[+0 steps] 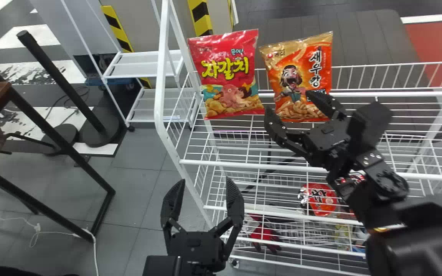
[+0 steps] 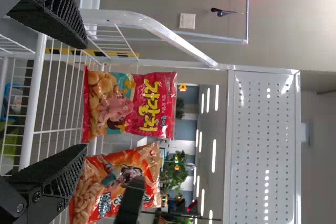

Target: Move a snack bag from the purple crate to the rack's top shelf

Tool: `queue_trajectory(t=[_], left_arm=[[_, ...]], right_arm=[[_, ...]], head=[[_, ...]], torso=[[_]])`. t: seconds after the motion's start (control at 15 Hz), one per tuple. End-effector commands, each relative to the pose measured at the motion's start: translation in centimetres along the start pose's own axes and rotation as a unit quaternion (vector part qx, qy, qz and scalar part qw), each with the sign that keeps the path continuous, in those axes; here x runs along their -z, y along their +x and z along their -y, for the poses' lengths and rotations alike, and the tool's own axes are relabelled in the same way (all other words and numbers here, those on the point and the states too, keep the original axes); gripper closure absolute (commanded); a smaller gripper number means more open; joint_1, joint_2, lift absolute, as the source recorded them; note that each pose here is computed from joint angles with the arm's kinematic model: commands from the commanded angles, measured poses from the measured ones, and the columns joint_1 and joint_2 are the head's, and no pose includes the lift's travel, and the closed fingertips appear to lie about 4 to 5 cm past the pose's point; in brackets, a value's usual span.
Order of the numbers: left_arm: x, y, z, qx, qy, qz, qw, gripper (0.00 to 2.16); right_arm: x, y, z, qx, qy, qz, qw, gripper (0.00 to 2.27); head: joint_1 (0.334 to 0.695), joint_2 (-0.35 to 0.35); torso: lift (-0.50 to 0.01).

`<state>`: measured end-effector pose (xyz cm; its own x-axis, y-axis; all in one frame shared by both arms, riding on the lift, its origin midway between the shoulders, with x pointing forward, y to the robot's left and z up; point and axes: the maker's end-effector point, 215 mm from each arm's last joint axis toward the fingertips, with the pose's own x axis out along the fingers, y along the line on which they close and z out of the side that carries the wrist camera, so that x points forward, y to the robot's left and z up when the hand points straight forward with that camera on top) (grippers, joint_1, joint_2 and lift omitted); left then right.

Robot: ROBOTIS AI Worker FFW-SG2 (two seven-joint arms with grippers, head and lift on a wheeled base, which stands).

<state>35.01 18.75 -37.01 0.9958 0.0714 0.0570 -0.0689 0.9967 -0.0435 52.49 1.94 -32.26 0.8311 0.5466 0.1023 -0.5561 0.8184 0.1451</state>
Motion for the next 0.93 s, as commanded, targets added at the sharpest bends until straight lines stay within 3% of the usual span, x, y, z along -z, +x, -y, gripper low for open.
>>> queue_trajectory(t=[0.0, 0.2, 0.6, 0.87], left_arm=[[-0.5, 0.3, 0.0, 0.004, -0.002, 0.004, 1.0, 0.16], [-1.9, 0.7, 0.6, 0.016, -0.008, 0.015, 0.9997, 0.16], [-1.4, 1.2, 0.6, 0.017, -0.012, 0.008, 0.9998, 0.16], [-0.9, 1.2, 0.5, 0.016, -0.01, -0.001, 0.9998, 0.16]], right_arm=[[-2.8, -2.4, -0.3, 0.021, 0.024, 0.008, 0.999, 0.05], [-5.1, -7.7, 2.9, 0.077, 0.027, 0.015, 0.997, 0.05], [-5.1, -20.8, 9.7, 0.146, -0.019, 0.021, 0.989, 0.05], [-4.1, -27.2, 11.2, 0.161, -0.04, 0.017, 0.986, 0.05]], head=[[0.695, 0.26], [0.695, 0.241], [0.695, 0.058], [0.695, -0.011]], torso=[[0.0], [0.0], [0.0], [0.0]])
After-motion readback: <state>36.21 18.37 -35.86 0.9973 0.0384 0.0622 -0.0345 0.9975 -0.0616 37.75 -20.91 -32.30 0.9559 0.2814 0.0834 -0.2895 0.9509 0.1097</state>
